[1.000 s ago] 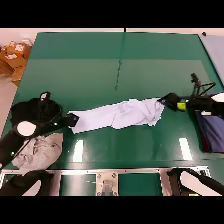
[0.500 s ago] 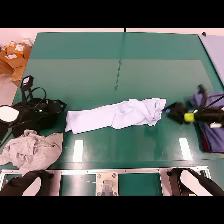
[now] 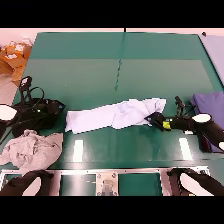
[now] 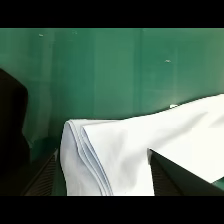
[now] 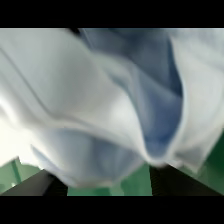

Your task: Fold the shirts.

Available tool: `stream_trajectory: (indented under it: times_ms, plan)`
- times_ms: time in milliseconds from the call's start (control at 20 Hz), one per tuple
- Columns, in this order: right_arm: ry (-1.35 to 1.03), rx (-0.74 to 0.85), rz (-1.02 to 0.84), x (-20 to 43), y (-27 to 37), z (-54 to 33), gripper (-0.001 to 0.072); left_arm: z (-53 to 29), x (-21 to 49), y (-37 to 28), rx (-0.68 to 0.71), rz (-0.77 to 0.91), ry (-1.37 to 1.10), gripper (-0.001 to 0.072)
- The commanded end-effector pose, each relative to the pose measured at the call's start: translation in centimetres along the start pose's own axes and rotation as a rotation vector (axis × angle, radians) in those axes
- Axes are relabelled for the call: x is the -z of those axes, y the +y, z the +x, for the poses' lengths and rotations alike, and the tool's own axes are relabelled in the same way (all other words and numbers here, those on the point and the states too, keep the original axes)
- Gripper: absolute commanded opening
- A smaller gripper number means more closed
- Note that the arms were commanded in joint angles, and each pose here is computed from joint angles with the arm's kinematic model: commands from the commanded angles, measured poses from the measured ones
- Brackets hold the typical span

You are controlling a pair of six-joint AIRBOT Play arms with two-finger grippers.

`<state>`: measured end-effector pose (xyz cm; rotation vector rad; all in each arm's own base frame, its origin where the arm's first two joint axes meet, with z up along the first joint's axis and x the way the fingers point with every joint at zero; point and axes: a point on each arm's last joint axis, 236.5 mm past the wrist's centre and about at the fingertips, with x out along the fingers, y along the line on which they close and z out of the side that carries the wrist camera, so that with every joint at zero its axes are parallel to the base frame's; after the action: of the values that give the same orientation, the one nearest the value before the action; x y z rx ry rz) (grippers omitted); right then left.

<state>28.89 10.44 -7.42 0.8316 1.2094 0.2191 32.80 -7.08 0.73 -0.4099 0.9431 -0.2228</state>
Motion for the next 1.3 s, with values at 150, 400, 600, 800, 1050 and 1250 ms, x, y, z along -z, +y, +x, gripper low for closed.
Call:
stream_trajectory:
  times_ms: [150, 400, 600, 800, 1050, 1250]
  plan:
    - [-0.063, -0.004, -0.069, -4.7, 1.8, 0.8, 0.0020, 0.1, 0.8, 0.0, 0.005, -0.004, 0.031, 0.0641]
    - [0.128, -0.025, -0.107, -0.2, 2.1, 0.7, 0.0018, 0.5, 1.3, -0.2, 0.025, -0.048, 0.028, 0.0641]
    - [0.183, -0.024, -0.113, 1.0, 2.0, 0.5, 0.0018, 2.5, 2.2, 2.7, -0.027, -0.163, -0.069, 0.0641]
    - [0.198, -0.029, -0.112, 1.4, 2.1, 0.4, 0.0018, 4.5, 1.2, 1.1, 0.028, -0.220, -0.144, 0.0641]
    - [0.196, -0.031, -0.111, 1.3, 2.2, 0.4, 0.0018, 8.4, 7.1, -2.3, 0.110, -0.188, 0.103, 0.0640]
    - [0.196, -0.031, -0.111, 1.3, 2.2, 0.4, 0.0018, 8.4, 6.9, -2.5, 0.120, -0.206, 0.101, 0.0503]
